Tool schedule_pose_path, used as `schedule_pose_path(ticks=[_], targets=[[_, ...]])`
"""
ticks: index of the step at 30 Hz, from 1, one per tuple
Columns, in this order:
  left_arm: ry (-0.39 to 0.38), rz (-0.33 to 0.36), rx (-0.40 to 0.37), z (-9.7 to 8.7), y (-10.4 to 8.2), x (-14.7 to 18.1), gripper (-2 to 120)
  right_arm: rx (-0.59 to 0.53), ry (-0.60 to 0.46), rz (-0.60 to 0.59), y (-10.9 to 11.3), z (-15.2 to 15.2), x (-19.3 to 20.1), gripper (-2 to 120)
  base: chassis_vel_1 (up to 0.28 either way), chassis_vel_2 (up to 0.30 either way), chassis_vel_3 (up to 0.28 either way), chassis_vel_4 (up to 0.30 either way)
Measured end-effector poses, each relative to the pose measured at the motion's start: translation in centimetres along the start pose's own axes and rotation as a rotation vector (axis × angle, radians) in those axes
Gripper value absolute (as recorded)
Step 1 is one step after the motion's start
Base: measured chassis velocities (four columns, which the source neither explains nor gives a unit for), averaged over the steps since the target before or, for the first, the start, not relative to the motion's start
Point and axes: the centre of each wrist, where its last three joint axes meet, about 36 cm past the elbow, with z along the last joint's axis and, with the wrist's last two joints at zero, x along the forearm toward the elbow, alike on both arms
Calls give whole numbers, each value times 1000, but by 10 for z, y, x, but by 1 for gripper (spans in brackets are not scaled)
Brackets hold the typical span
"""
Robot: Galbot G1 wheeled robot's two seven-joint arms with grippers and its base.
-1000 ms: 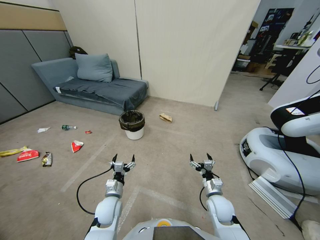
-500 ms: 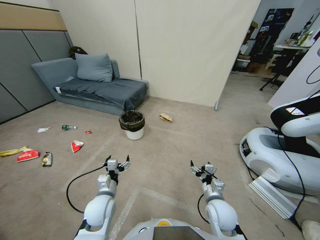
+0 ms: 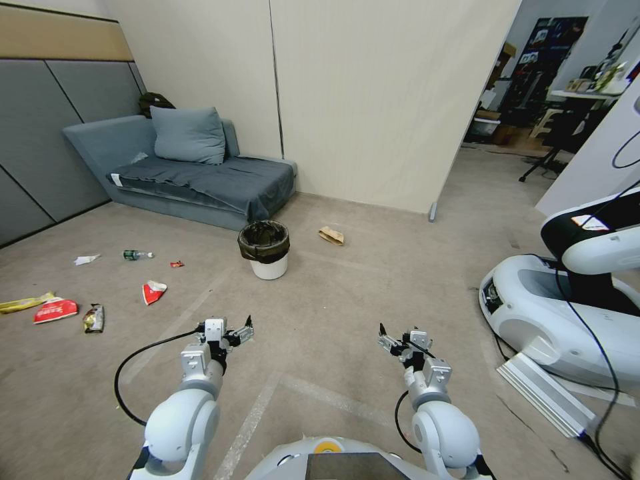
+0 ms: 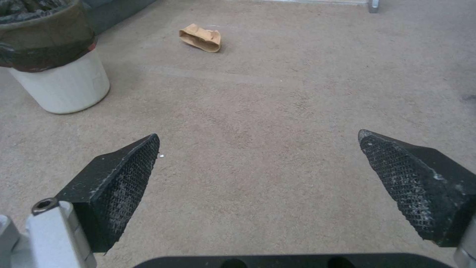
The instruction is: Pick up the trash bin, then pick up the garbage from the floor and place it into the trash bin.
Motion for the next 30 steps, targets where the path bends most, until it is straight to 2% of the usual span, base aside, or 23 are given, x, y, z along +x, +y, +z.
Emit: schedule_pose_path(ticks=[12,30], targets=[[4,8,-8,1,-1,0,100,10,-14,-21,-4,-1,-4,100,0,0,0,0],[6,4,-12,3,-1,-2,100,17,-15,-25,-4,2,-7,100,-132,131,126,-123]])
